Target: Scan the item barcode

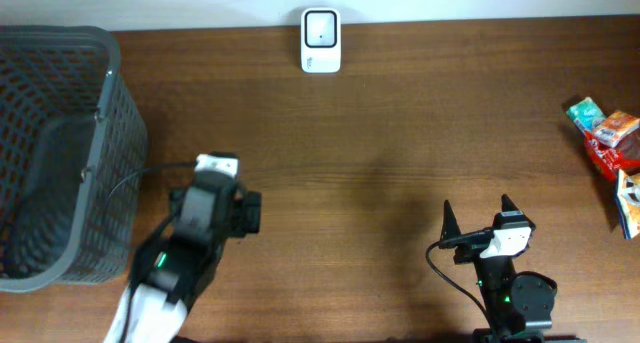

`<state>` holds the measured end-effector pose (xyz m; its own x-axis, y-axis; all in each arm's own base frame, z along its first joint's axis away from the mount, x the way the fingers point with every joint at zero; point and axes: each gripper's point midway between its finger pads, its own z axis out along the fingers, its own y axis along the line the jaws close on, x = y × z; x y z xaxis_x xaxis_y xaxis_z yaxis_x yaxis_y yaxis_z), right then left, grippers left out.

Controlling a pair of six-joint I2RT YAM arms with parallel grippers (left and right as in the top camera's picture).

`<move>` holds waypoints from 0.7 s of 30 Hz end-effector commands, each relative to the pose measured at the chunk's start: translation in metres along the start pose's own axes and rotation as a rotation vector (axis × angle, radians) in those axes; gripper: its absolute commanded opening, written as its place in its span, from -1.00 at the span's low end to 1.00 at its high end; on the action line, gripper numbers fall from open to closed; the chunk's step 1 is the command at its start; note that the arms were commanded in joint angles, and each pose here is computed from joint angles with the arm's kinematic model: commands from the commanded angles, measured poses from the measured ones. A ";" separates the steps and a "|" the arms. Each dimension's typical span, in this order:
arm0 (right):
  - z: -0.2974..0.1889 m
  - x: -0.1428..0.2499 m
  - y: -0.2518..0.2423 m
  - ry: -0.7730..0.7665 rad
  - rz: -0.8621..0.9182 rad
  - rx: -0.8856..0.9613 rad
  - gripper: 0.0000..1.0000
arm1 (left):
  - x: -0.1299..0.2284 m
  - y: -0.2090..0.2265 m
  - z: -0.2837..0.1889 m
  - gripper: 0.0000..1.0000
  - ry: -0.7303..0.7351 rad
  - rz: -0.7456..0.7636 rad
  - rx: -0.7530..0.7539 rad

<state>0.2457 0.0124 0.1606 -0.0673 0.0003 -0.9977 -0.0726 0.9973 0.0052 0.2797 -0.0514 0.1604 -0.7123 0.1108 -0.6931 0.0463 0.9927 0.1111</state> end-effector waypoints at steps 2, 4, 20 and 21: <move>0.000 0.003 0.000 0.005 0.007 0.001 0.97 | 0.009 0.032 -0.079 0.98 -0.224 -0.080 0.019; 0.000 0.003 0.000 0.005 0.007 0.001 0.97 | 0.031 0.034 -0.079 0.98 -0.216 -0.072 0.016; 0.000 0.003 0.000 0.005 0.007 0.001 0.97 | 0.039 0.063 -0.023 0.98 -0.644 -0.152 -0.089; 0.000 0.003 0.000 0.005 0.007 0.001 0.97 | 0.040 0.066 -0.021 0.98 -0.652 -0.158 -0.102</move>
<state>0.2457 0.0124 0.1600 -0.0696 0.0007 -0.9976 -0.0726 0.9973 0.0058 0.2379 0.0127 0.1605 -0.1452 -0.0093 -0.9894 -0.0989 0.9951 0.0052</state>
